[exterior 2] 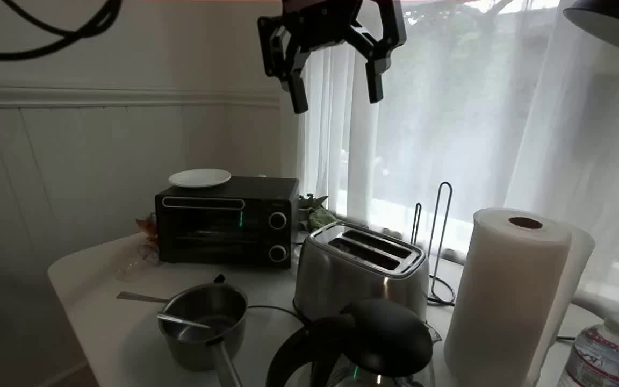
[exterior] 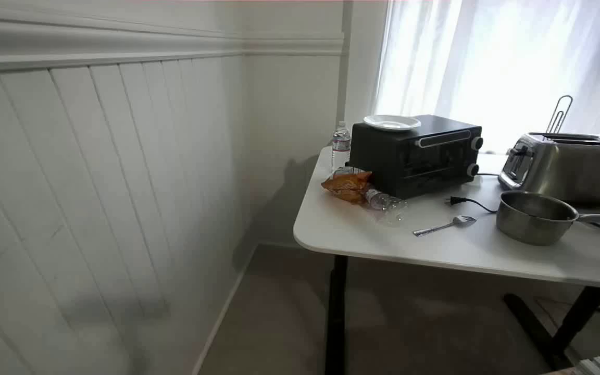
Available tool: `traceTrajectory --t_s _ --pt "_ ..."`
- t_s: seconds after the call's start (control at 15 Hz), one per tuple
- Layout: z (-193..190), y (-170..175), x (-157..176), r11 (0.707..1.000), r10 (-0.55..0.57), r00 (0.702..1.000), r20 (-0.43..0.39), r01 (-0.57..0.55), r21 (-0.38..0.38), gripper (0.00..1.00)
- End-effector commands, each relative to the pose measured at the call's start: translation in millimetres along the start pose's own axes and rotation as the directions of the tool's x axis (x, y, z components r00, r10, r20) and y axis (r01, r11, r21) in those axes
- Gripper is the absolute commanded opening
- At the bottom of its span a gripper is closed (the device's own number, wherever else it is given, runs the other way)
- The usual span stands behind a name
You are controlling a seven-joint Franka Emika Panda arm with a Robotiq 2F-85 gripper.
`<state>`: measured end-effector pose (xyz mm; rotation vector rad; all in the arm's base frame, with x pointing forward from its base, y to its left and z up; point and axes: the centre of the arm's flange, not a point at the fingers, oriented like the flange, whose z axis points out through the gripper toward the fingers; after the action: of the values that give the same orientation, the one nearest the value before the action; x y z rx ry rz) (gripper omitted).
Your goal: Pick up the clear wrap bottle file from the table and place it on top of the oven
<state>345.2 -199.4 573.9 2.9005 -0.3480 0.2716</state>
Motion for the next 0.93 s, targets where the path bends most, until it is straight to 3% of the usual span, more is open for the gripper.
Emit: traceTrajectory --t_s 0.0,0.6,0.87 --pt "-1 0 0 1.000 0.000 1.000 -0.002 0.000 0.000 1.00" --pt "1 -4 3 1.000 -0.008 1.000 -0.001 0.008 0.011 1.00" --pt "-5 -75 6 0.991 -0.112 0.993 -0.019 0.113 0.073 1.00"
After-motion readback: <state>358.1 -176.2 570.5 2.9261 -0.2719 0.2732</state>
